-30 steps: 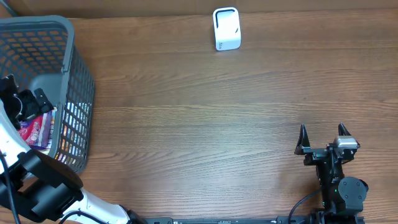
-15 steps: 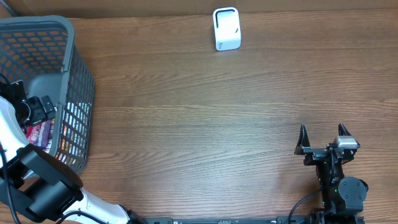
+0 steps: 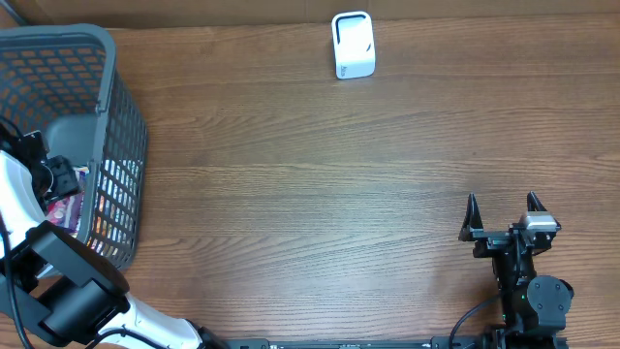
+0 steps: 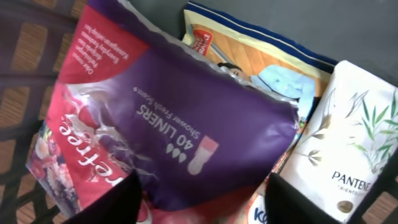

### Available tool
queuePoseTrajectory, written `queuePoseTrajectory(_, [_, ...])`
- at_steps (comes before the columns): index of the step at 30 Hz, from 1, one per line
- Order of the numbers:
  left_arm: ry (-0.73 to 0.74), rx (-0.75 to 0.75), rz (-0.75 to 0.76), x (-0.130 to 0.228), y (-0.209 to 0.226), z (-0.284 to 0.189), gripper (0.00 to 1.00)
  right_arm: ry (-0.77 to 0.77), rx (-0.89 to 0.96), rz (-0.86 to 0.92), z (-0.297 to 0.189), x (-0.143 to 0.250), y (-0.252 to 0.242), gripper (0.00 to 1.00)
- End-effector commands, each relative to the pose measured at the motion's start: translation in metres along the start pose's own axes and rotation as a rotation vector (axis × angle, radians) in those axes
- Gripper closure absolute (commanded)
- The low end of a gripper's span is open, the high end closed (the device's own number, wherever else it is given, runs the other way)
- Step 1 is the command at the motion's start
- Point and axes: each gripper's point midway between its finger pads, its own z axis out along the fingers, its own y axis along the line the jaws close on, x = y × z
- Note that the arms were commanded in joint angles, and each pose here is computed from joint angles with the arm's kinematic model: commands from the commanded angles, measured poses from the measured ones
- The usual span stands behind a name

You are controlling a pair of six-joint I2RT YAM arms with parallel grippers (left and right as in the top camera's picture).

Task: Scan the item barcode
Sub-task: 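Grasp the purple-red pad pack in the basket with the left gripper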

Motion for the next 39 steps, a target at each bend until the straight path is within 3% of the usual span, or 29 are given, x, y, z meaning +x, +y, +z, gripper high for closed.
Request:
queuePoseTrajectory(1, [0.027,-0.045,0.010,0.006,0.008,0.004,0.52,-0.005,0.008,0.002,0.000,0.001,-0.001,0.00])
queuePoseTrajectory(11, [0.089,-0.085,-0.002,0.025,0.011,0.014,0.32,-0.005,0.008,0.002,0.000,0.001,-0.001,0.00])
queuePoseTrajectory(13, [0.094,-0.083,-0.001,0.028,0.010,0.018,0.33,-0.005,0.008,0.002,0.000,0.001,-0.001,0.00])
queuePoseTrajectory(15, [0.094,-0.083,-0.001,0.028,0.010,0.018,0.46,-0.005,0.008,0.002,0.000,0.001,-0.001,0.00])
queuePoseTrajectory(20, [0.084,-0.085,-0.004,0.025,0.010,0.019,0.96,-0.005,0.008,0.002,0.000,0.001,-0.001,0.00])
queuePoseTrajectory(28, [0.027,-0.100,-0.157,0.007,0.017,0.002,0.96,-0.005,0.008,0.002,0.000,0.001,-0.001,0.00])
queuePoseTrajectory(34, [-0.089,-0.072,-0.374,-0.033,0.025,-0.060,0.96,-0.005,0.008,0.002,0.000,0.001,-0.001,0.00])
queuePoseTrajectory(39, [-0.271,0.096,-0.426,-0.077,0.013,-0.135,0.96,-0.005,0.008,0.002,0.000,0.001,-0.001,0.00])
